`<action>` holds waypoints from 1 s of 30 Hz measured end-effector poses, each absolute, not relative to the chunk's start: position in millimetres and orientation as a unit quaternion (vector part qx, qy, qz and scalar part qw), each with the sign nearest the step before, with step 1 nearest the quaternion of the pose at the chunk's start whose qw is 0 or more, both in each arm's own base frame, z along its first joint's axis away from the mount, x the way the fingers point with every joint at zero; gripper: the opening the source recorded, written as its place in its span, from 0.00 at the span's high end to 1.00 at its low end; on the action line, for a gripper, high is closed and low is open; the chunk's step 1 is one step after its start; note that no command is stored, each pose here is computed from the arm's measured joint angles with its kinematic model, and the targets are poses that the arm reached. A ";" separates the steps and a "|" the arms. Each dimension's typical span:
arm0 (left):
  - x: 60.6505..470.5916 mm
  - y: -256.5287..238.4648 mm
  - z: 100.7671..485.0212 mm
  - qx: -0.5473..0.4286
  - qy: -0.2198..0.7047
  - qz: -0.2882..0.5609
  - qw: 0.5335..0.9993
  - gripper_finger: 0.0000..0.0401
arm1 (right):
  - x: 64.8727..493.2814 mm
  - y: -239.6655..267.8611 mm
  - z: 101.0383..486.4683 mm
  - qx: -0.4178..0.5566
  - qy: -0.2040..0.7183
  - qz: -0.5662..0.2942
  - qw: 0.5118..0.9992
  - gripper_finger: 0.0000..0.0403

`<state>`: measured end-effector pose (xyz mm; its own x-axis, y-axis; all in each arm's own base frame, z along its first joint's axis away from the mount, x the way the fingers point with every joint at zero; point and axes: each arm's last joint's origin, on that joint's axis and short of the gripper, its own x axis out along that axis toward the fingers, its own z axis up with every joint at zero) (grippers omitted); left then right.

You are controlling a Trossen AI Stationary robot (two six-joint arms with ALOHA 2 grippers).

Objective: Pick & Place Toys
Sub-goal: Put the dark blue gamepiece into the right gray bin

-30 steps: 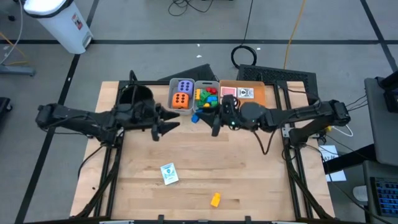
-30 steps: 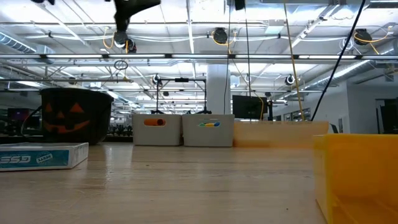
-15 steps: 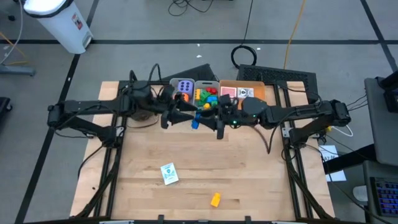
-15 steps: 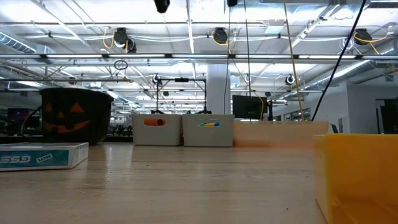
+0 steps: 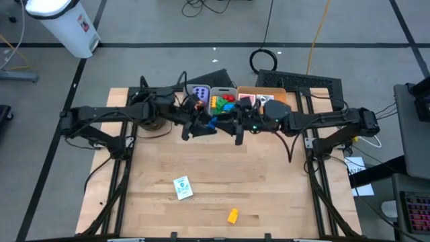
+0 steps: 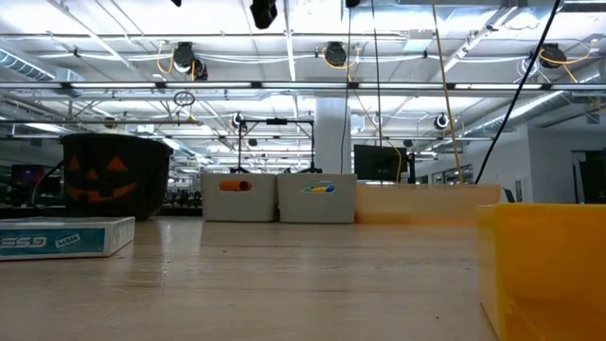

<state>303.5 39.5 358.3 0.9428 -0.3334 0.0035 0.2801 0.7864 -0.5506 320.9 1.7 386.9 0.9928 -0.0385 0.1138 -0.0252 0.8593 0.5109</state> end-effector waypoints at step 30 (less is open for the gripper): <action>300.6 51.8 358.9 -0.289 0.045 -0.157 0.943 0.30 | 316.2 -6.6 390.7 0.269 -0.060 0.006 0.961 0.67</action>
<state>300.6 51.8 358.9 0.9464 -0.3230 0.0057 0.2708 0.7835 -0.5593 316.2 -6.6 390.7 0.9928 -0.0199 0.1179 -0.0441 0.8552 0.5164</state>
